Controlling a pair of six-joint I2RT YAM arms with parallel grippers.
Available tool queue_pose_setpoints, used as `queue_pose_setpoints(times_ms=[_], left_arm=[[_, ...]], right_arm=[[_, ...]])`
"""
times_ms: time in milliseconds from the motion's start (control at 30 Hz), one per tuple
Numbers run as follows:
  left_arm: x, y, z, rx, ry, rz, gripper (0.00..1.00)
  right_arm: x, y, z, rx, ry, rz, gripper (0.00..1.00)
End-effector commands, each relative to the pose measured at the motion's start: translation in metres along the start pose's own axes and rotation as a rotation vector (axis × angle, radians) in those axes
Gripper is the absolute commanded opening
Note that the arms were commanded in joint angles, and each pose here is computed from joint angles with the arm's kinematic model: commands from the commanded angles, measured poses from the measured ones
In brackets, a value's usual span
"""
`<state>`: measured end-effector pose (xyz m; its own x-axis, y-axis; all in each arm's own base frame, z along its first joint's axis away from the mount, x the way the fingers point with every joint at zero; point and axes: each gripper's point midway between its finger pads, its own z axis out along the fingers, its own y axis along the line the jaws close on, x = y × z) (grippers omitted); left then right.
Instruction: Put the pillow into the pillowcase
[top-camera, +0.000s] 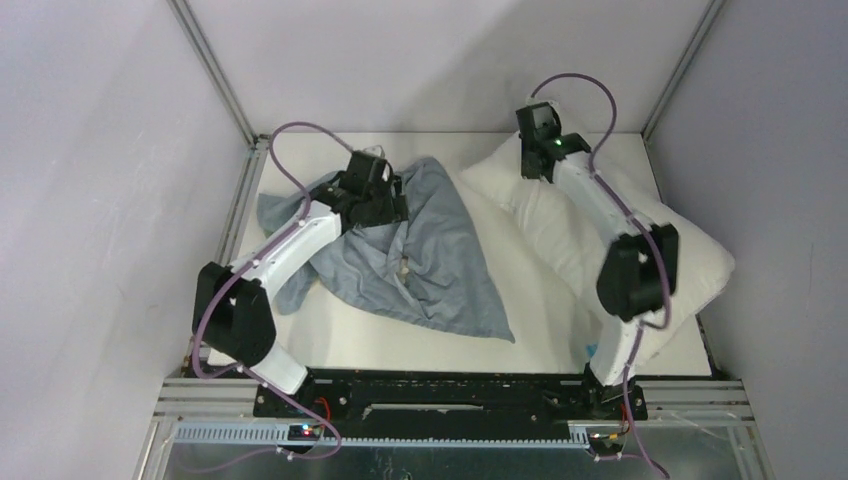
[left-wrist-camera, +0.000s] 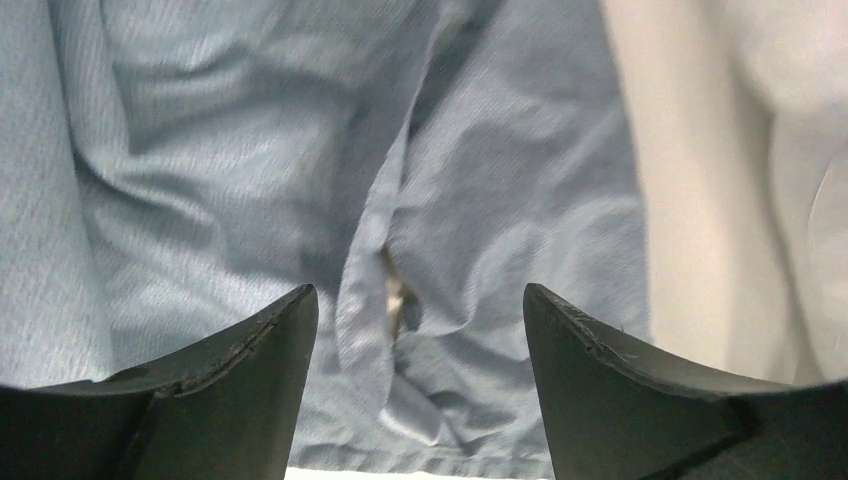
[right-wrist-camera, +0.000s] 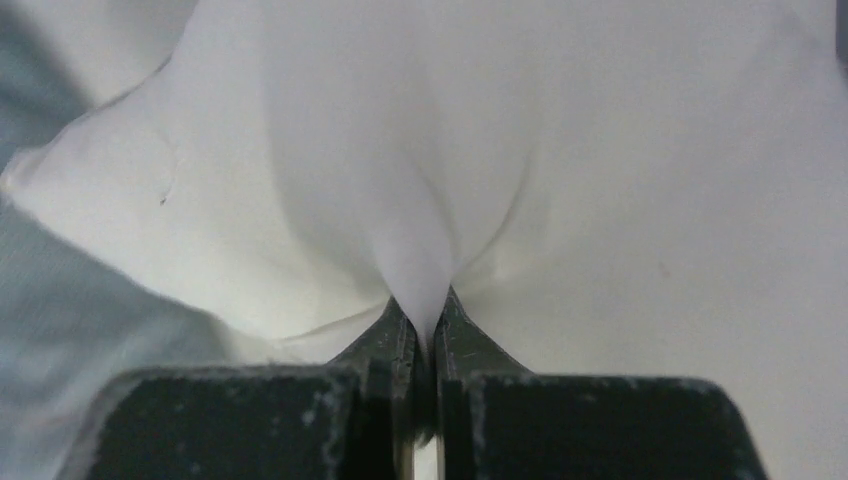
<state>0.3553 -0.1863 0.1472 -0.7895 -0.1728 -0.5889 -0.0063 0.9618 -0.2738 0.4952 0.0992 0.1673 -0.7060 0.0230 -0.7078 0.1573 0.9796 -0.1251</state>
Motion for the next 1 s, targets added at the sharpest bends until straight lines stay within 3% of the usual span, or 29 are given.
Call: queue_pose_setpoints(times_ms=[0,100,233,367,467,500,567,600,667,733,833,967], left_arm=[[-0.048,-0.034,-0.013,0.104,-0.091,0.000,0.79],[-0.063,-0.050,-0.016,0.153,-0.110,-0.012,0.79],[-0.061,-0.087,-0.021,0.264,-0.098,0.011,0.77],[-0.012,-0.131,-0.019,0.348,-0.009,0.077,0.72],[0.033,-0.152,-0.013,0.390,0.064,0.103,0.61],[0.044,-0.154,-0.011,0.396,0.079,0.104,0.57],[0.061,-0.153,-0.010,0.408,0.101,0.094,0.50],[0.067,-0.150,-0.010,0.411,0.109,0.089,0.48],[0.069,-0.143,-0.020,0.420,0.090,0.078,0.47],[0.068,-0.132,-0.030,0.400,0.062,0.071,0.48],[0.052,-0.105,-0.047,0.321,-0.030,0.034,0.59],[0.028,-0.054,-0.061,0.215,-0.128,-0.065,0.68]], right_arm=[[-0.018,0.027,-0.111,-0.287,-0.158,-0.034,0.00],[0.002,0.037,-0.149,-0.397,-0.187,-0.073,0.00],[0.027,0.043,-0.170,-0.436,-0.176,-0.110,0.00],[0.043,0.042,-0.174,-0.434,-0.143,-0.112,0.00],[0.054,0.043,-0.180,-0.446,-0.115,-0.114,0.00],[0.057,0.044,-0.184,-0.453,-0.114,-0.116,0.07],[0.058,0.050,-0.196,-0.474,-0.132,-0.135,0.44],[0.057,0.052,-0.202,-0.476,-0.147,-0.145,0.57],[0.051,0.056,-0.209,-0.470,-0.174,-0.157,0.74],[0.043,0.062,-0.209,-0.461,-0.187,-0.167,0.81],[0.034,0.080,-0.201,-0.428,-0.185,-0.222,0.89],[0.035,0.110,-0.167,-0.359,-0.144,-0.315,0.94]])
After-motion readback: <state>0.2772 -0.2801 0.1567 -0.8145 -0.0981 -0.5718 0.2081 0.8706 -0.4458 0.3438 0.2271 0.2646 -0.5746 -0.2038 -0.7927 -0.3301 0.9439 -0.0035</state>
